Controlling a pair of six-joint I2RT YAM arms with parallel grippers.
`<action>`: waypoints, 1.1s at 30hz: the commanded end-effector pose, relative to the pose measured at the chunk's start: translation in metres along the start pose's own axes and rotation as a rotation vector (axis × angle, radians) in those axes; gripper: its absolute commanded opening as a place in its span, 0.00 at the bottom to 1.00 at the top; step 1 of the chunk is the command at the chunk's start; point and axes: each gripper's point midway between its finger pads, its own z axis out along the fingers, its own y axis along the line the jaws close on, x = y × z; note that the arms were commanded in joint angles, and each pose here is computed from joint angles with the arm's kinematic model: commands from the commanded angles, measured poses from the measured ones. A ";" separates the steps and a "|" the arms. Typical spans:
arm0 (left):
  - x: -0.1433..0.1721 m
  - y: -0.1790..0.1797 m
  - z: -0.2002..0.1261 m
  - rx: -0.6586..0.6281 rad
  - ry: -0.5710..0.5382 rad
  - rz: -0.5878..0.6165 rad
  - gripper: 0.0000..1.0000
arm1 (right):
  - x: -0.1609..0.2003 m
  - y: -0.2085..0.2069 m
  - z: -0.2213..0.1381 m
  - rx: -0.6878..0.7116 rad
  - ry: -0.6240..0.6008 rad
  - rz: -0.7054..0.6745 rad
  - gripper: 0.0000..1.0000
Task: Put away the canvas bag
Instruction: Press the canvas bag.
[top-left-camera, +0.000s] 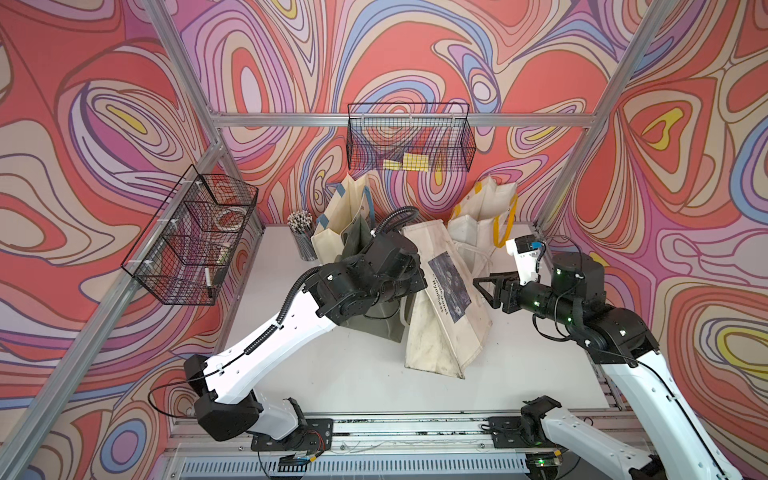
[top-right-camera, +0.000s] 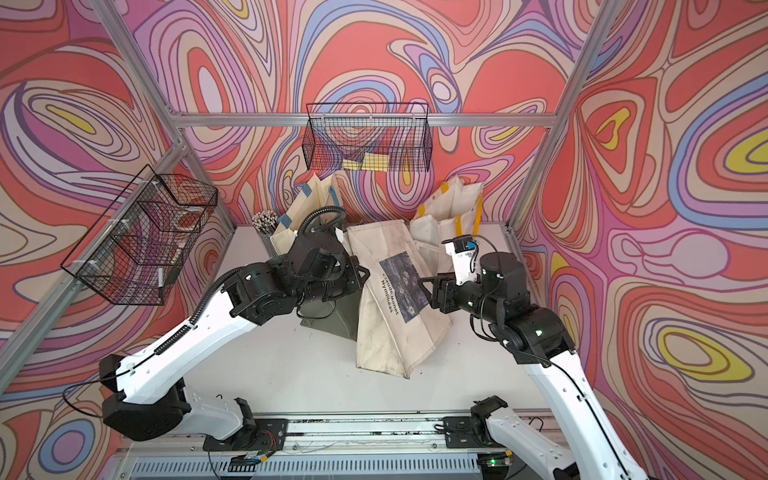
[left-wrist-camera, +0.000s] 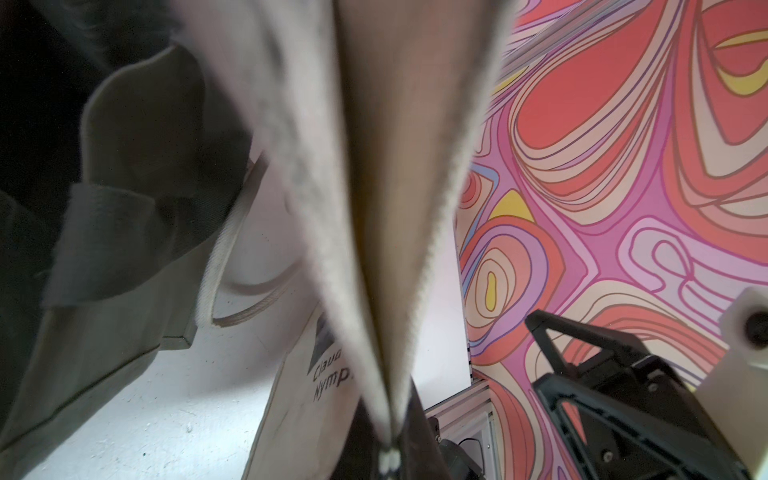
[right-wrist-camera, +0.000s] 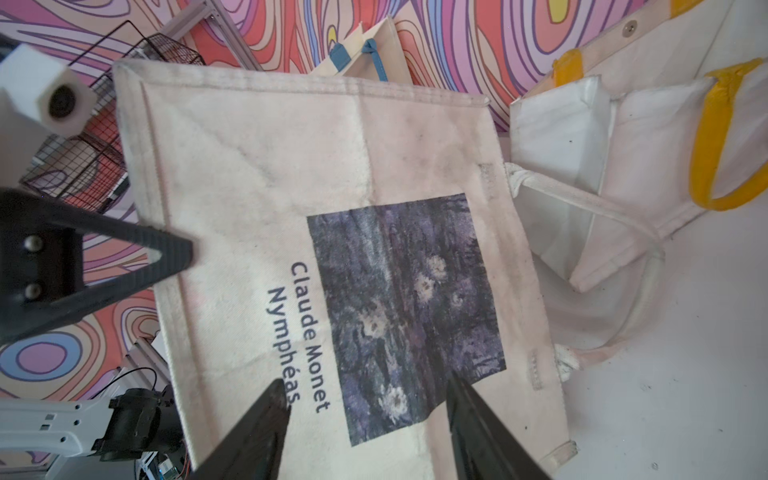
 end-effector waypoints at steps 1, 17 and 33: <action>-0.045 -0.039 -0.017 0.104 -0.164 -0.048 0.00 | -0.011 0.018 0.002 -0.078 -0.062 -0.048 0.63; -0.025 -0.045 -0.009 -0.063 -0.101 0.048 0.00 | -0.009 0.044 0.017 -0.048 -0.111 -0.094 0.70; -0.014 -0.003 -0.056 -0.236 -0.124 0.119 0.00 | 0.002 0.029 0.009 0.038 -0.053 -0.115 0.71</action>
